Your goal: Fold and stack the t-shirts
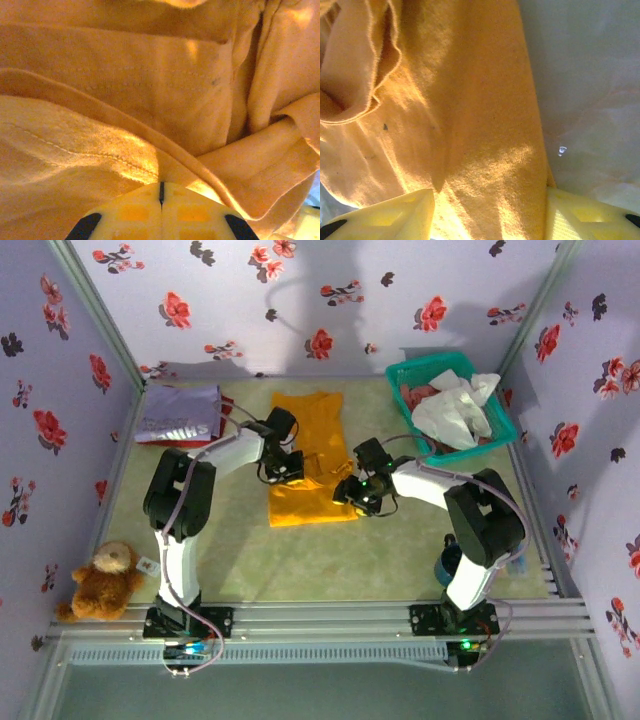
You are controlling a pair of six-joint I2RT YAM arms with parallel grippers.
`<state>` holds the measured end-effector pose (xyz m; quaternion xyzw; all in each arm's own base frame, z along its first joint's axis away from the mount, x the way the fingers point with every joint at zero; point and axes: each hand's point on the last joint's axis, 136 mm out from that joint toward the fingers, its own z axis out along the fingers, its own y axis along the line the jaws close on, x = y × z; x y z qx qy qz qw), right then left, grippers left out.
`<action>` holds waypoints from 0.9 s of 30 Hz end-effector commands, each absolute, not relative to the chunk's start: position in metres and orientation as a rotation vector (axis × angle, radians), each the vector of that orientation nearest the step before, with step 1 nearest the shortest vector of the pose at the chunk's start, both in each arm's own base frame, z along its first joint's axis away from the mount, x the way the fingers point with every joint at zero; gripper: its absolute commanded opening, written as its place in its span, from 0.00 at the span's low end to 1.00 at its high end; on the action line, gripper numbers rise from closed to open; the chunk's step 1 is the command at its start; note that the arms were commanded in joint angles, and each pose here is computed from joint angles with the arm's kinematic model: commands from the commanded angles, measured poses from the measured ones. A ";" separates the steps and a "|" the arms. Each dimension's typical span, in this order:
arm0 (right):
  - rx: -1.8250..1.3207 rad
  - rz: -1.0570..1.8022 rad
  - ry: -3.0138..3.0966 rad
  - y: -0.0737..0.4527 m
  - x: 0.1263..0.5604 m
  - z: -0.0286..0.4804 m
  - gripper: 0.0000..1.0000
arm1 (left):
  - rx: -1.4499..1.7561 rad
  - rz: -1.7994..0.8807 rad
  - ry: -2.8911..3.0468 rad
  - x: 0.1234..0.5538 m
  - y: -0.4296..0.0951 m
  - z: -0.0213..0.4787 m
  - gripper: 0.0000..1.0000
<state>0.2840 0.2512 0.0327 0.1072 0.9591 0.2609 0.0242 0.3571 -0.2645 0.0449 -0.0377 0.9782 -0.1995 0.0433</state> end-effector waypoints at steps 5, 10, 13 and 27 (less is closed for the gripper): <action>0.341 0.824 2.949 0.251 0.279 0.035 0.56 | -0.073 -0.591 2.904 0.374 -0.258 0.073 0.10; 0.344 0.825 2.956 0.251 0.279 0.031 0.56 | 0.246 -0.512 2.884 0.370 -0.270 0.089 0.41; 0.340 0.829 2.961 0.252 0.278 0.030 0.56 | 0.398 -0.452 2.880 0.368 -0.269 0.092 0.48; 0.328 0.817 2.975 0.252 0.278 0.028 0.56 | 0.538 -0.279 2.966 0.356 -0.289 0.060 0.54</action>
